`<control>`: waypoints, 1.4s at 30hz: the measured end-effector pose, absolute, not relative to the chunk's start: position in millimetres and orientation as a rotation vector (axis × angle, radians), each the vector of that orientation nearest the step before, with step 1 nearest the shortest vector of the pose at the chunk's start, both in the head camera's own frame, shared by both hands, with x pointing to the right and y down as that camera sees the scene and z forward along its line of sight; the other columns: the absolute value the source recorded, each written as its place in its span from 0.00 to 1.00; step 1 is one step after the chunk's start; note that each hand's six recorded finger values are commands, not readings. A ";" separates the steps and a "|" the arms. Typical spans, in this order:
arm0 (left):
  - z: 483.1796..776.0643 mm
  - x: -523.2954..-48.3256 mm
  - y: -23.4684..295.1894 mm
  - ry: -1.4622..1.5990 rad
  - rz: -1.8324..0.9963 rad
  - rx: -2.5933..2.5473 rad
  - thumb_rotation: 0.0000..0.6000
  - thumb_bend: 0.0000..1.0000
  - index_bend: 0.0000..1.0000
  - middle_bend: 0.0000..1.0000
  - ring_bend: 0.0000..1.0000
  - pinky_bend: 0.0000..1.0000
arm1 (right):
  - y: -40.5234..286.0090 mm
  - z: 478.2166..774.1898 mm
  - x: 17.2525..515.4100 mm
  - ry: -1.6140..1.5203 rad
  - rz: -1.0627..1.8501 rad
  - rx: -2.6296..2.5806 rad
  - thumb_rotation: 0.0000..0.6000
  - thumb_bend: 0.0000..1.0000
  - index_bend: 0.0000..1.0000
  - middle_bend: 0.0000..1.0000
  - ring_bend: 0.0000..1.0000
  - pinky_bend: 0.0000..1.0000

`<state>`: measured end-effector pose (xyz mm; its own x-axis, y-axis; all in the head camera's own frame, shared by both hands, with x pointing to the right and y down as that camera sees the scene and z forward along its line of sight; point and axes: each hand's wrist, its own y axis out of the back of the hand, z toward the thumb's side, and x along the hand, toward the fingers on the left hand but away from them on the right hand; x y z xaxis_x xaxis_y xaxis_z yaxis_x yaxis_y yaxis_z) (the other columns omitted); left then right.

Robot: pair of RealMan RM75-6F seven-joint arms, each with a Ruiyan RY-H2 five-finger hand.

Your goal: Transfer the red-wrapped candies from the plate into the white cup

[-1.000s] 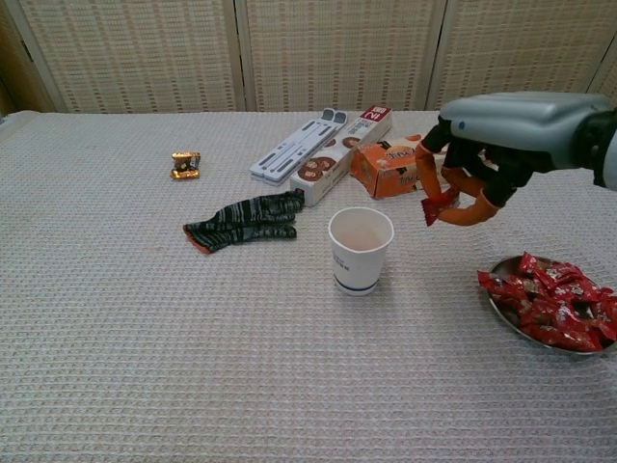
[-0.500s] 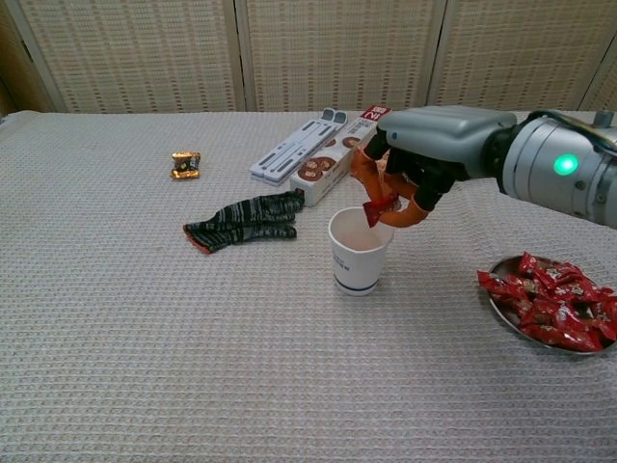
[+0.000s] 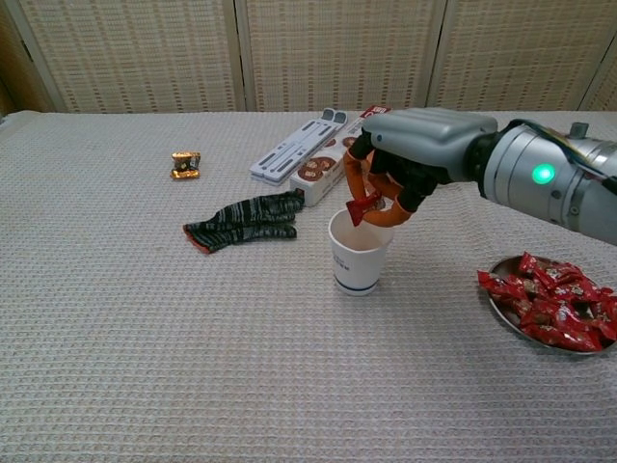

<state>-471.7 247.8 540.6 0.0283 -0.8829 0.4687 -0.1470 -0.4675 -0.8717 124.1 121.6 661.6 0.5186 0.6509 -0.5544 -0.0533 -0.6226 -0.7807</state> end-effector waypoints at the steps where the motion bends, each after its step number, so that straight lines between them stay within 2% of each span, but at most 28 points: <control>1: 540.7 -471.7 247.8 1.055 -1.494 -1.680 1.00 0.42 0.34 0.23 0.27 0.28 | 121.6 661.6 124.3 -0.489 1.145 -1.982 1.00 0.28 0.49 0.82 0.76 0.98; 6: 540.5 -471.9 247.6 1.056 -1.494 -1.679 1.00 0.42 0.34 0.23 0.27 0.27 | 120.4 663.2 126.7 -0.502 1.144 -1.993 1.00 0.16 0.42 0.82 0.76 0.98; 12: 540.4 -472.5 247.3 1.059 -1.496 -1.678 1.00 0.42 0.34 0.23 0.27 0.27 | 120.4 665.2 129.5 -0.507 1.146 -2.016 1.00 0.11 0.36 0.82 0.76 0.98; 17: 539.7 -472.7 247.6 1.062 -1.494 -1.680 1.00 0.42 0.35 0.23 0.27 0.27 | 120.7 659.9 133.4 -0.519 1.134 -2.026 1.00 0.10 0.35 0.82 0.76 0.98; 26: 539.2 -473.1 247.5 1.068 -1.493 -1.683 1.00 0.42 0.35 0.23 0.27 0.28 | 133.4 649.4 175.7 -0.469 1.214 -1.916 1.00 0.10 0.38 0.82 0.76 0.98; 35: 539.3 -472.4 247.8 1.063 -1.494 -1.681 1.00 0.42 0.34 0.23 0.27 0.27 | 160.5 676.1 242.9 -0.325 1.512 -1.910 1.00 0.10 0.39 0.82 0.76 0.98; 42: 539.1 -473.4 247.2 1.069 -1.495 -1.680 1.00 0.42 0.34 0.23 0.27 0.27 | 166.2 685.5 260.5 -0.282 1.583 -1.915 1.00 0.09 0.39 0.82 0.76 0.98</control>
<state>-473.4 247.2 539.1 0.0216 -0.8842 0.4667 -0.1558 -0.4641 -0.8720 260.5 166.2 685.5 0.2550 0.5342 -0.8060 -0.2233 -0.7785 -0.5866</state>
